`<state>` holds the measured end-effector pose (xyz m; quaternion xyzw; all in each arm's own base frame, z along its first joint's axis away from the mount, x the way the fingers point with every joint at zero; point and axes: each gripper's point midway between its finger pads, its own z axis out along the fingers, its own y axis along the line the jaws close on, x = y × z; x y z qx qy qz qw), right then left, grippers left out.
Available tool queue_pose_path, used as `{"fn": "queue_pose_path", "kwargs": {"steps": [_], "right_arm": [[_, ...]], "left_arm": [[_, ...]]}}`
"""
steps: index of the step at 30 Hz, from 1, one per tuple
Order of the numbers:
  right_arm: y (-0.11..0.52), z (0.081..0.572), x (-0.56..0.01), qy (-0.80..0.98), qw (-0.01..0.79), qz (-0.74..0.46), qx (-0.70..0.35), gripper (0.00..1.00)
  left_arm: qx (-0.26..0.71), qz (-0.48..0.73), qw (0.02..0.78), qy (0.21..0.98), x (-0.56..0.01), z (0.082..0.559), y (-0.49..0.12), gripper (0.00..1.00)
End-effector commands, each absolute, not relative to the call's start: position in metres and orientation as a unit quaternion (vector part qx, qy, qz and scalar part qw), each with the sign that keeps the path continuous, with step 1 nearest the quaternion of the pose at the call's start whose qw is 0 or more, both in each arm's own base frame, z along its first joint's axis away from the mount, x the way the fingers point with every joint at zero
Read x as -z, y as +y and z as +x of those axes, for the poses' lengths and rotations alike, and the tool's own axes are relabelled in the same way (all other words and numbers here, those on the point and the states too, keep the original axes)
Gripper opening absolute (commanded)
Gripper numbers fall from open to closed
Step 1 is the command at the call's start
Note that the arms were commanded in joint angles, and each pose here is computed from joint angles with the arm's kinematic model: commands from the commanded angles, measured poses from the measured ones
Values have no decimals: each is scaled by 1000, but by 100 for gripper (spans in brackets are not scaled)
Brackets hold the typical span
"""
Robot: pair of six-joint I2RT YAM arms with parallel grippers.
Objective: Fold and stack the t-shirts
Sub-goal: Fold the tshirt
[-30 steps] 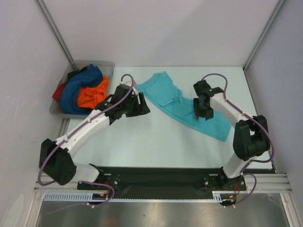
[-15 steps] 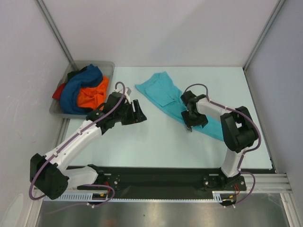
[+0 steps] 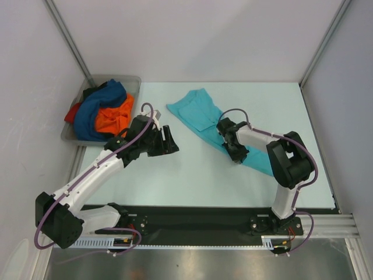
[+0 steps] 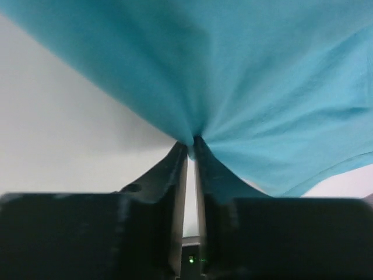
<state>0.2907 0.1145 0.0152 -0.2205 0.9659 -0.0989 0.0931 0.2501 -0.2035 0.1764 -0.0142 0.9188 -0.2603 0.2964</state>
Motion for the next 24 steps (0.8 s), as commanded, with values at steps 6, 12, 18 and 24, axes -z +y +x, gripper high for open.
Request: {"fn": "queue_pose_path", "kwargs": {"steps": [6,12,18,24], "right_arm": [[177,231,-10,980,56,-184,52,0],[258,188,-11,992,32,-124,-18,0],[362,164,-16,986,9,-101,-133,0],[430,187,-21,978,3,-47,-201,2]], "left_arm": [[255,-13,303,918,-173,259,-193,71],[249,-39,309,917,-166,275,-165,71],[236,-64,328,913,-168,302,-138,71],[229,-80,335,910,-172,337,-120,71]]}}
